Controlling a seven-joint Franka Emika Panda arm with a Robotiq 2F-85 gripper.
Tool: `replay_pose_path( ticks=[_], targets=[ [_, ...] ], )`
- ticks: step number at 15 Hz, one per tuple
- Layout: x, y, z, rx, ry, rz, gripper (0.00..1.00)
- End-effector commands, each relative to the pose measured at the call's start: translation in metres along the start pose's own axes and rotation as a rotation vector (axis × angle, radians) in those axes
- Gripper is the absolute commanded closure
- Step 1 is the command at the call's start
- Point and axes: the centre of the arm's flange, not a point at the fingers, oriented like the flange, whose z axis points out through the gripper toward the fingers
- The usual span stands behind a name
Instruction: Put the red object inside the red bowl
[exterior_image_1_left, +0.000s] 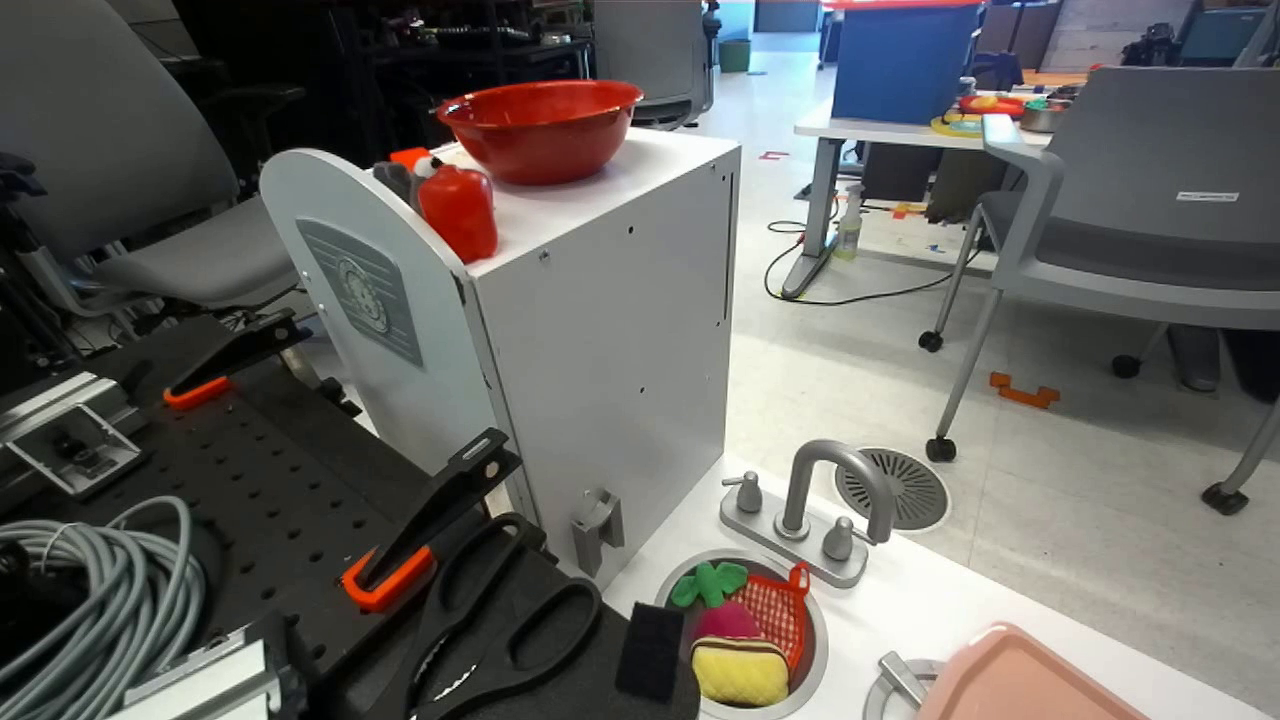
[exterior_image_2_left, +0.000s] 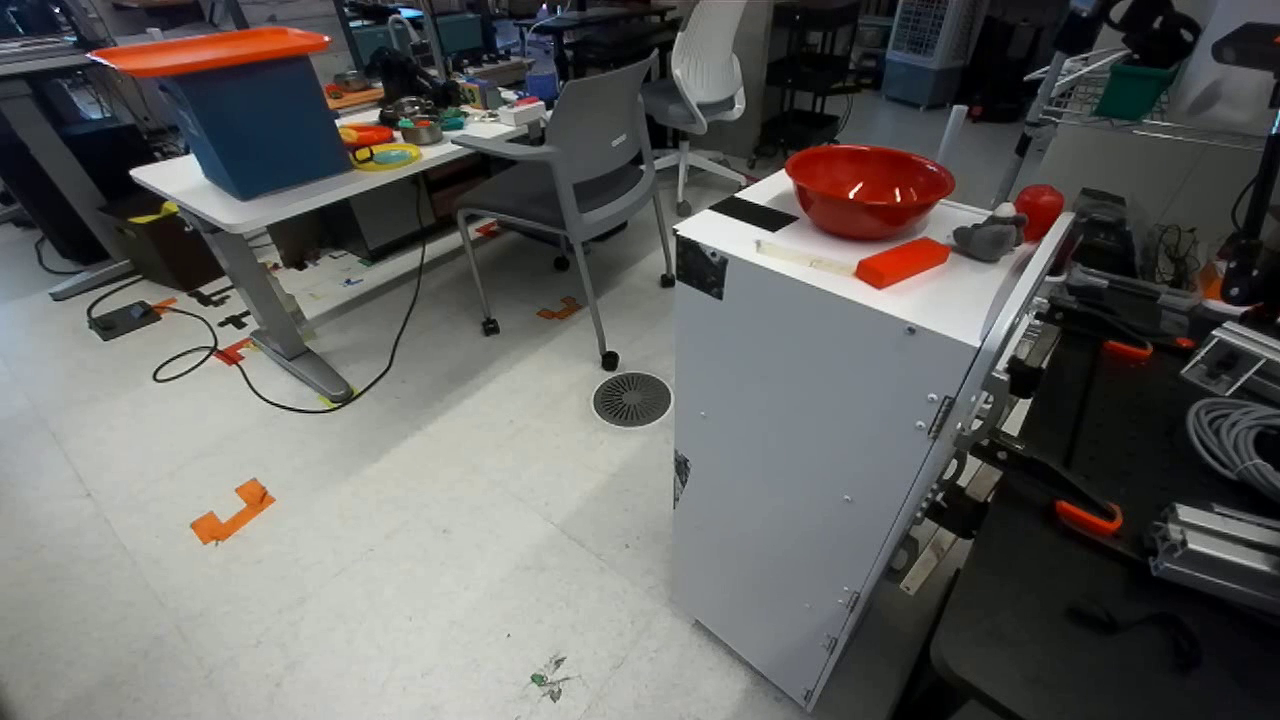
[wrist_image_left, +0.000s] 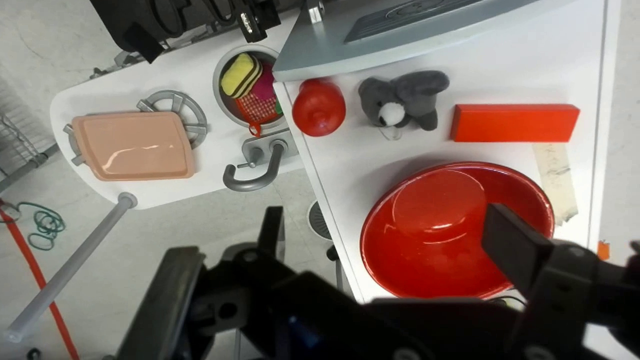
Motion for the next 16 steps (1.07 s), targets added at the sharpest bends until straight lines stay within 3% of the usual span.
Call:
replay_pose_path(
  ticks=[1, 4, 9, 16],
  targets=[
    [-0.001, -0.001, 0.001, 0.050, 0.029, -0.046, 0.00],
    [-0.003, -0.002, 0.000, 0.092, 0.036, -0.065, 0.00],
    [-0.005, 0.001, -0.005, 0.148, -0.056, 0.027, 0.00],
    [-0.015, 0.021, -0.004, 0.032, -0.223, 0.132, 0.00]
  ],
)
